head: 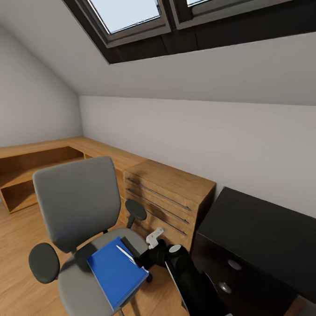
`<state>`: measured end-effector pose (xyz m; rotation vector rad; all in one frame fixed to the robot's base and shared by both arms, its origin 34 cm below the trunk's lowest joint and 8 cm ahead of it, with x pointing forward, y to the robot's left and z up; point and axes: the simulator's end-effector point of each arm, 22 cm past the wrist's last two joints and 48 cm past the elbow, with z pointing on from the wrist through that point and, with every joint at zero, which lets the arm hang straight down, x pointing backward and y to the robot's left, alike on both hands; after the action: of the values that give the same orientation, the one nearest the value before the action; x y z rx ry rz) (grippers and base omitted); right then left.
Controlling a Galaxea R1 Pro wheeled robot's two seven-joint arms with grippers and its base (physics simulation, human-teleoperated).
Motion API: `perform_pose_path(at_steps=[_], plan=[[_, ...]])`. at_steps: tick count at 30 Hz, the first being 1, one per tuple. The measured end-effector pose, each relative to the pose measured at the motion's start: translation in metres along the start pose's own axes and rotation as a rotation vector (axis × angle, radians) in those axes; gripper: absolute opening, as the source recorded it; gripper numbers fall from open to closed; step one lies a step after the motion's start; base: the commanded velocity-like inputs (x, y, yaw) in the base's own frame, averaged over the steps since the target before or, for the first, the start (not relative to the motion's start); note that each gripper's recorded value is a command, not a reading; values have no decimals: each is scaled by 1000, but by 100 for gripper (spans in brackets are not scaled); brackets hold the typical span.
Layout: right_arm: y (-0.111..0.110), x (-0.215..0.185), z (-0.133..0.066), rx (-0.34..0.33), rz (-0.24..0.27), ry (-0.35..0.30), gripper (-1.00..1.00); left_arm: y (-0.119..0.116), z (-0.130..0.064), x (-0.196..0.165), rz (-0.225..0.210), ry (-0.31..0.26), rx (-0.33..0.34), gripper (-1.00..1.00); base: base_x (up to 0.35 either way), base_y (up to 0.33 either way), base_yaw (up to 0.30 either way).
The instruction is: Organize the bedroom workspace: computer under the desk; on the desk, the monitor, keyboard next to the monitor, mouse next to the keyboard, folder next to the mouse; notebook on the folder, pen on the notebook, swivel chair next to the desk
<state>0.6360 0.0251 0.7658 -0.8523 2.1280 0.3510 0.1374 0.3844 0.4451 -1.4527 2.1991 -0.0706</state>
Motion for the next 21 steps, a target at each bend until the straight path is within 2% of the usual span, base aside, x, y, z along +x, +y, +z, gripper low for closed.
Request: perform_pose_path(at_steps=[7,8,13,14,21], plan=[[-1,-1,0,3,1,1,100,-11,-1,-2,-1,-8,43,100,0,0,260],[-1,-1,0,3,1,1,100,-21,-1,-4,-2,-14,71,100,0,0,226],[-2,-1,0,4,0,1,100,-41,-1,-9,-8,-25,119,100,0,0,217],[-2,-1,0,5,0,3,100,-53,0,-16,-11,-35,142,100,0,0,227],[-3,0,1,6,-1,8,100,-80,3,-38,-13,-61,179,100,0,0,257]])
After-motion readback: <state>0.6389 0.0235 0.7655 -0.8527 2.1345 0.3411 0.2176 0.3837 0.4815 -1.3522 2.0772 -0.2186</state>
